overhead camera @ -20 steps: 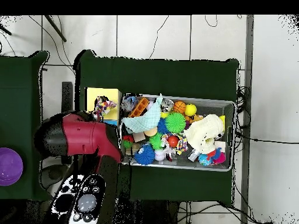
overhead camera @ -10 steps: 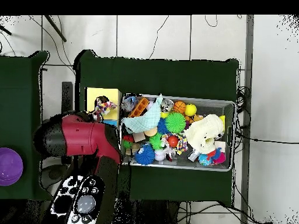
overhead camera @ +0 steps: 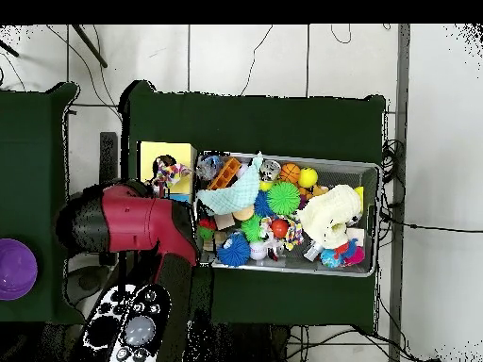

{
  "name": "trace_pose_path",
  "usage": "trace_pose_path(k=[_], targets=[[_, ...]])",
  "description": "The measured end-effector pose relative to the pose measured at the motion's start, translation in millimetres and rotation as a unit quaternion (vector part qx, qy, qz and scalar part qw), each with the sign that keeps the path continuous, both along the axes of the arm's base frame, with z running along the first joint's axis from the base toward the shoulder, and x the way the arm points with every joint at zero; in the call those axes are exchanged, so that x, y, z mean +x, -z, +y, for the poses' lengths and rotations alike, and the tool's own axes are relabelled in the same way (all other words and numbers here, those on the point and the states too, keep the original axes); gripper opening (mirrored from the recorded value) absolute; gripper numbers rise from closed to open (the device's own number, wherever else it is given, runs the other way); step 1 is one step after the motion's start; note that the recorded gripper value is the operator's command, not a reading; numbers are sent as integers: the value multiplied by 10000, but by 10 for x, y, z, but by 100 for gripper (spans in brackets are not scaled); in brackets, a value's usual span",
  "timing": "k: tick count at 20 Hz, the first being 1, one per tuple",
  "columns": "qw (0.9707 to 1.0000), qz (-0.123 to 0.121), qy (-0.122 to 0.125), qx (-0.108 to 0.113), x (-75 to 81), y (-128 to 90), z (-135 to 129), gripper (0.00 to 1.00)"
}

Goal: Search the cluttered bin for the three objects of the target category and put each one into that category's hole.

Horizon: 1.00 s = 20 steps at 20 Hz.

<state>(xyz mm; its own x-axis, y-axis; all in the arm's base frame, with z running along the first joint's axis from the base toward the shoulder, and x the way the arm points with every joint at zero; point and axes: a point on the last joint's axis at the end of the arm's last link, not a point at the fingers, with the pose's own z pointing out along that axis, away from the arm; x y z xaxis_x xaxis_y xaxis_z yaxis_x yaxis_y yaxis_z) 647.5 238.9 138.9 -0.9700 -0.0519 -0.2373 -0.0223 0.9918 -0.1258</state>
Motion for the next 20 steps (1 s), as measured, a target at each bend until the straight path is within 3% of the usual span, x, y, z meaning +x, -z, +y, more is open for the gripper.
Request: trace_pose_path(k=[20], targets=[[9998,-168,-101,-7,237,32,93,0]])
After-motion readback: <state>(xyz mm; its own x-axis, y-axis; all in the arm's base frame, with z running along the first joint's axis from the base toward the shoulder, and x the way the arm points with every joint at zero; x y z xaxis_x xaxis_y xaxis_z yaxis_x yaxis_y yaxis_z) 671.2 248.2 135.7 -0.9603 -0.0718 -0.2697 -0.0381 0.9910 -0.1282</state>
